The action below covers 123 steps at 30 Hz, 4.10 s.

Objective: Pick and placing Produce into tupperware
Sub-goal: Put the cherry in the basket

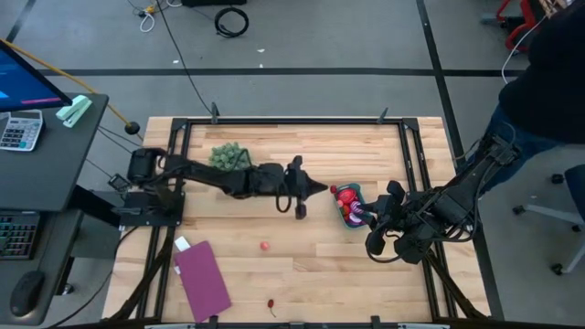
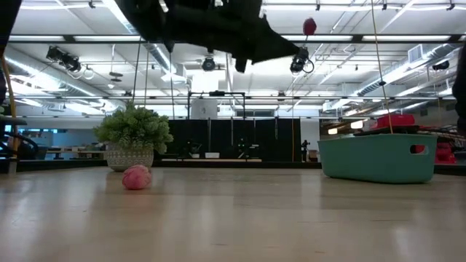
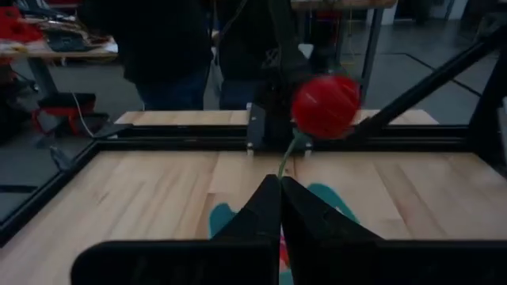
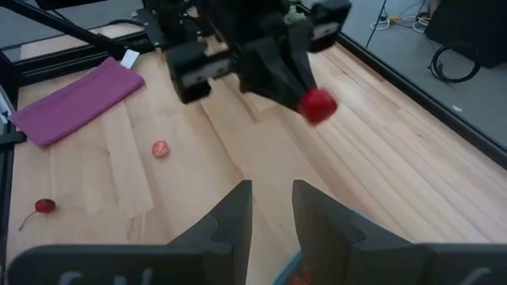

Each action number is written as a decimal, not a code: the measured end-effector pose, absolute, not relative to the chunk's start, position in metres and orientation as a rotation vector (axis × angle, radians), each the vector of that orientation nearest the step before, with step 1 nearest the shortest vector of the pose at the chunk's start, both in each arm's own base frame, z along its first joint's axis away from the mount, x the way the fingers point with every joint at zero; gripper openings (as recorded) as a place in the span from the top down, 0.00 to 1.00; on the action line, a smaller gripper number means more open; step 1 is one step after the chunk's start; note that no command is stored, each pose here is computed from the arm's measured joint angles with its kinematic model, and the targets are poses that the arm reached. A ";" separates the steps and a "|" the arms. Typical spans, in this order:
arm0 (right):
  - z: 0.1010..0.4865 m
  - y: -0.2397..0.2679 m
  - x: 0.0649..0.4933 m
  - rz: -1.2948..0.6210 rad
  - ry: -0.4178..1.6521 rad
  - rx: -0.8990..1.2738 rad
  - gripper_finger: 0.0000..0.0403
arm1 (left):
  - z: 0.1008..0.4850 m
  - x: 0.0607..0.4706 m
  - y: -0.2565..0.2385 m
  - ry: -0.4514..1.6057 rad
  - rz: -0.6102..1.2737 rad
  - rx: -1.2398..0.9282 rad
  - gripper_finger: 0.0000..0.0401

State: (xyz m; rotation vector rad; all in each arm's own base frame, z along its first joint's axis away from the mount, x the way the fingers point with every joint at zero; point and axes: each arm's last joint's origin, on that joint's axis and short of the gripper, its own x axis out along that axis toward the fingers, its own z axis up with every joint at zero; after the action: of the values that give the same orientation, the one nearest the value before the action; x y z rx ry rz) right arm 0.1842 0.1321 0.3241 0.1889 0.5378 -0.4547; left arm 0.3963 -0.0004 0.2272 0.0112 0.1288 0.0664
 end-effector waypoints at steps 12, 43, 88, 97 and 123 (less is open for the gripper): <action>0.325 0.131 0.184 -0.477 0.510 0.128 0.75 | 0.172 0.463 0.007 0.195 0.077 0.042 0.98; 0.286 0.143 0.198 -0.466 0.632 0.160 0.75 | 0.259 0.435 0.019 0.550 0.064 0.158 0.80; 0.138 0.165 0.441 0.867 0.428 -0.223 0.56 | 0.437 0.262 0.048 0.316 0.238 0.255 0.92; 0.123 0.168 0.464 1.041 0.509 -0.180 0.56 | 0.433 0.261 0.047 0.348 0.246 0.168 0.95; 0.085 0.176 0.508 1.267 0.342 -0.088 0.50 | 0.428 0.259 0.045 0.381 0.265 -0.006 0.96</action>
State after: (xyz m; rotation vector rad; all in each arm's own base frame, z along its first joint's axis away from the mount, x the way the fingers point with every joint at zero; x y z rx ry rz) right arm 0.5078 0.1763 0.0852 -0.0884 0.3417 1.2672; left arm 0.2594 0.0446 0.4276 -0.0059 0.3812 0.2652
